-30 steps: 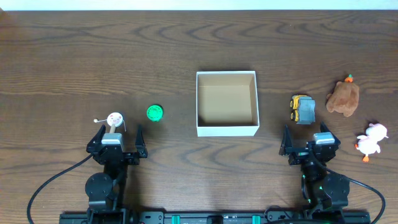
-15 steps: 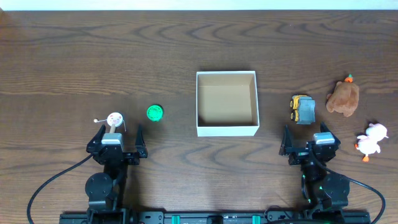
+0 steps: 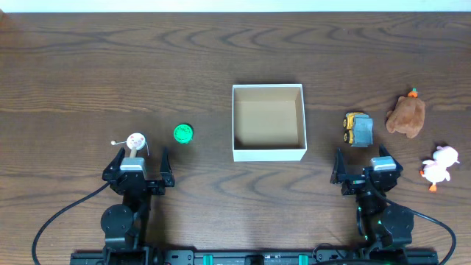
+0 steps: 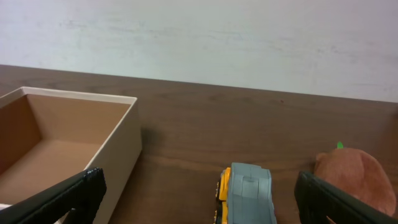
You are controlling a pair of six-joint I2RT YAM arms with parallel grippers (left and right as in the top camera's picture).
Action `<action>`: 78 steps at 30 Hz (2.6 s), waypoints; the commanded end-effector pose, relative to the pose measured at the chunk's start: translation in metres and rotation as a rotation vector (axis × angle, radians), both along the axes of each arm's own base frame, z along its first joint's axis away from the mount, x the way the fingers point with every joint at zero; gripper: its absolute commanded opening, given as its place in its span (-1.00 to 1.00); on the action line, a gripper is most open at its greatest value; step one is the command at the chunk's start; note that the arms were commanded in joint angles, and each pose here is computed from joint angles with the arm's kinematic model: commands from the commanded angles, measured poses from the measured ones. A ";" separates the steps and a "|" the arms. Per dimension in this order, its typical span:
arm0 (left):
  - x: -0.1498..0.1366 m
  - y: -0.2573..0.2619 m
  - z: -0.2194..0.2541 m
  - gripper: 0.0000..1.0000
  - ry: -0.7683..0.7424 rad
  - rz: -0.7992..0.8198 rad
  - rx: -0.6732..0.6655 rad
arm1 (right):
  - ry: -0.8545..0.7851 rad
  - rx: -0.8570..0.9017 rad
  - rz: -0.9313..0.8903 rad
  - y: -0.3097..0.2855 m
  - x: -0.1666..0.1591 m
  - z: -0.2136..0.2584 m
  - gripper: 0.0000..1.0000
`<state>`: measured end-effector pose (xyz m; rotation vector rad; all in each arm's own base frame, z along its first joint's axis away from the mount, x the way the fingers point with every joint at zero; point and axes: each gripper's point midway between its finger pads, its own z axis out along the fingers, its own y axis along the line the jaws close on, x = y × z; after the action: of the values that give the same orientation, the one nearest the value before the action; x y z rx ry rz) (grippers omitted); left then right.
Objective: Pack container
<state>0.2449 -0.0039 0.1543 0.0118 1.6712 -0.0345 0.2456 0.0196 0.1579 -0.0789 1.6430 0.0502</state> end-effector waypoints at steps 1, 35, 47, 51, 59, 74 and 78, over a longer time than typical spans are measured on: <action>-0.001 -0.001 -0.016 0.96 0.046 -0.004 -0.007 | -0.001 -0.008 0.000 0.000 0.000 -0.001 0.99; -0.004 -0.002 0.017 0.96 0.034 0.010 -0.193 | 0.354 0.102 -0.039 0.001 0.033 0.049 0.98; 0.014 -0.002 0.040 0.96 0.434 0.048 -0.196 | 0.835 -0.015 -0.035 0.005 0.104 0.036 0.98; 0.021 -0.003 0.038 0.96 0.666 0.063 -0.199 | 0.945 -0.108 -0.009 0.003 0.111 0.021 0.98; 0.030 -0.003 0.023 0.96 0.928 0.085 -0.200 | 1.007 -0.034 -0.301 -0.055 0.106 0.010 0.99; 0.029 -0.003 0.014 0.96 0.969 0.089 -0.199 | 1.248 0.016 -0.245 -0.065 0.116 -0.079 0.98; 0.029 -0.003 0.014 0.96 0.969 0.090 -0.199 | 1.278 0.011 -0.228 -0.060 0.119 -0.096 0.98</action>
<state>0.2712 -0.0074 0.1621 -0.2618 2.6419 -0.1524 0.3584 -0.0486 0.0678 0.2397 2.9062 -0.1128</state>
